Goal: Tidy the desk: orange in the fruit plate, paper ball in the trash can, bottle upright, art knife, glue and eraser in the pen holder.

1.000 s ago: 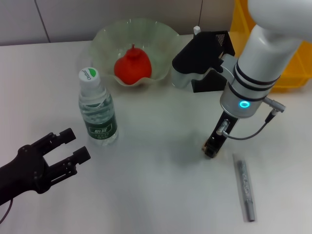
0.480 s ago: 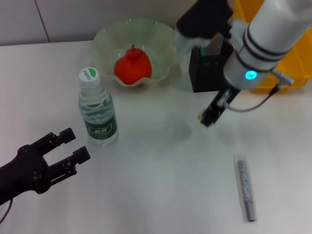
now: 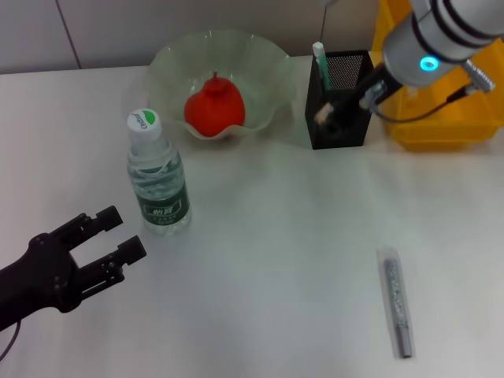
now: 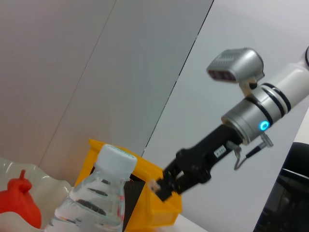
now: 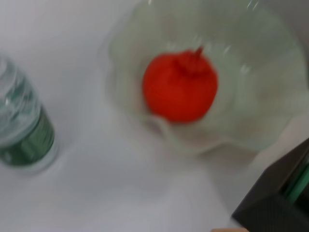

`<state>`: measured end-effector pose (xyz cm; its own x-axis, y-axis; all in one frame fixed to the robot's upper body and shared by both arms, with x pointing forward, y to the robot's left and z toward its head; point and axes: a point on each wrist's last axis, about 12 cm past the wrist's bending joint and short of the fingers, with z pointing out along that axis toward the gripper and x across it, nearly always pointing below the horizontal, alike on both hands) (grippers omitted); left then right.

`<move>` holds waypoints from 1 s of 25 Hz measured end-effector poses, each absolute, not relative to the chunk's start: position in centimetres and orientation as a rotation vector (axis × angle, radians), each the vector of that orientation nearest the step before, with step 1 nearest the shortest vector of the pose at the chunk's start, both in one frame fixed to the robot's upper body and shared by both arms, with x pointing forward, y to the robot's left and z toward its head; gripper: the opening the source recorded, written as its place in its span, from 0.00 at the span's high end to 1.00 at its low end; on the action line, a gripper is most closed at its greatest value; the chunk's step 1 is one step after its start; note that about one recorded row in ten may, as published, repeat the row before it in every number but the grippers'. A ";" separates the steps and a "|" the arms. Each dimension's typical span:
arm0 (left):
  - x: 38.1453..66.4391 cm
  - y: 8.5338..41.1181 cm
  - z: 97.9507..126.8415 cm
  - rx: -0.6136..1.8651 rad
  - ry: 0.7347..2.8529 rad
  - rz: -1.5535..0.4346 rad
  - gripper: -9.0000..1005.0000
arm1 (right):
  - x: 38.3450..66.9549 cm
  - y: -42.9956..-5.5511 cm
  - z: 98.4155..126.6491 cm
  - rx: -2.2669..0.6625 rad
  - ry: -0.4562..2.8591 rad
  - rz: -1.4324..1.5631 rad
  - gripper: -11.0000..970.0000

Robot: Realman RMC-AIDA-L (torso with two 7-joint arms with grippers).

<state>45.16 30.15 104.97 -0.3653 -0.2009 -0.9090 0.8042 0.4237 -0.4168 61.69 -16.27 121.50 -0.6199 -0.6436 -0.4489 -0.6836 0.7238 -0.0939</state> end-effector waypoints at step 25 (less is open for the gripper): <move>45.2 30.2 105.0 0.538 1.604 -1.169 0.21 | 63.5 -20.0 124.0 -0.785 2.348 0.001 0.68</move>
